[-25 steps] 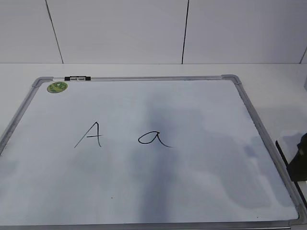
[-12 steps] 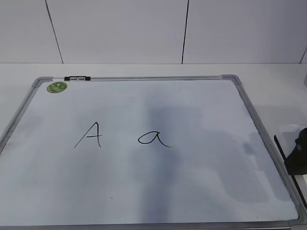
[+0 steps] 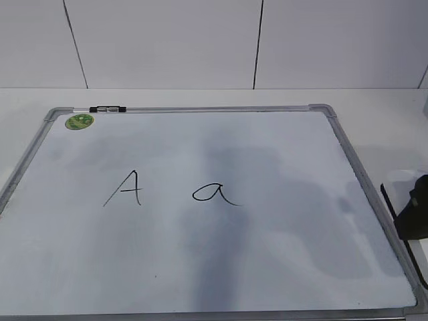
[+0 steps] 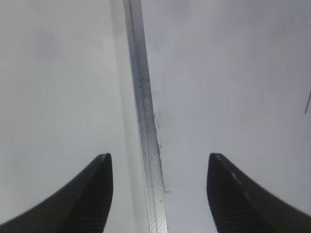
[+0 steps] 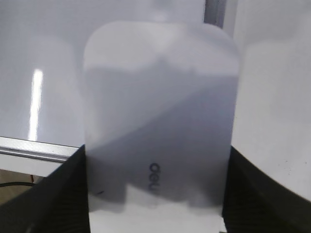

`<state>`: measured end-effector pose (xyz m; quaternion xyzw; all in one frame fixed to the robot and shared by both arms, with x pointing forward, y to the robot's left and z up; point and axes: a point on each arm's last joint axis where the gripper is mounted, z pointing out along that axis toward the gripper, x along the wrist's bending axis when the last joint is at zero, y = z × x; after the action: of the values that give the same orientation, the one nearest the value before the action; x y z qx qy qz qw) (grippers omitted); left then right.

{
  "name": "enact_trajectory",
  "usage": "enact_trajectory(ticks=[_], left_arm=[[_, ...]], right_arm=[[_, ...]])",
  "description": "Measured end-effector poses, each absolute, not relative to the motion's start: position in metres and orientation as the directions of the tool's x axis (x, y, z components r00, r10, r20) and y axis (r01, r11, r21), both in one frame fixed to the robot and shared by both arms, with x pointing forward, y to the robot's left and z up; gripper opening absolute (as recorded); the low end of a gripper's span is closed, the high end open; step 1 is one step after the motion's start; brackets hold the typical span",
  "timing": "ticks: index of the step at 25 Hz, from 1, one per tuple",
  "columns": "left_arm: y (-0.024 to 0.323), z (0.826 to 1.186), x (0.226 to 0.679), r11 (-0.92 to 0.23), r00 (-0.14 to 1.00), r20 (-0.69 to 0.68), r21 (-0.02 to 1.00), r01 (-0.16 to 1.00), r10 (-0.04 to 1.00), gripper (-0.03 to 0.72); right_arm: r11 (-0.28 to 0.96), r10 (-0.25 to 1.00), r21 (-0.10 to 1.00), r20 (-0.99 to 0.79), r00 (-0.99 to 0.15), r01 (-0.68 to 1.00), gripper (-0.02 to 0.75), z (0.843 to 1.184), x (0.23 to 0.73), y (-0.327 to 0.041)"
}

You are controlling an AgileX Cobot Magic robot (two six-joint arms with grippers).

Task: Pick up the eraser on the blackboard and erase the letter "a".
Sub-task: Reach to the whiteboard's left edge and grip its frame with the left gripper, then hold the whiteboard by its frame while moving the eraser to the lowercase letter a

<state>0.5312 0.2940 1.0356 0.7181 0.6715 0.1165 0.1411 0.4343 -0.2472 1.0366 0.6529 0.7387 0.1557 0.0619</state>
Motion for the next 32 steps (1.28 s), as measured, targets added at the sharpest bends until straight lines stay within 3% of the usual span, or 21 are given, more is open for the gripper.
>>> enact_trajectory(ticks=[5,12,18,24,32], left_arm=[[0.312,1.006,0.547,-0.016,0.041,-0.093,0.258,0.966,0.995,0.447],[0.340,0.976,0.564,0.061,-0.017,-0.218,0.197,0.978,0.976,0.438],[0.350,0.962,0.583,0.078,-0.041,-0.288,0.118,0.990,0.957,0.368],[0.352,0.962,0.597,0.072,-0.032,-0.305,0.120,0.990,0.952,0.255],[0.349,0.942,0.602,0.066,-0.041,-0.320,0.069,0.995,0.946,0.246]], right_arm=[[0.093,0.983,0.315,0.121,-0.137,0.944,0.539,1.037,0.435,-0.246],[0.087,0.983,0.326,0.128,-0.135,0.941,0.539,1.037,0.436,-0.246],[0.086,0.982,0.328,0.129,-0.135,0.941,0.539,1.037,0.436,-0.246],[0.085,0.982,0.332,0.130,-0.135,0.939,0.539,1.038,0.436,-0.246],[0.085,0.982,0.332,0.130,-0.135,0.939,0.539,1.038,0.436,-0.246]])
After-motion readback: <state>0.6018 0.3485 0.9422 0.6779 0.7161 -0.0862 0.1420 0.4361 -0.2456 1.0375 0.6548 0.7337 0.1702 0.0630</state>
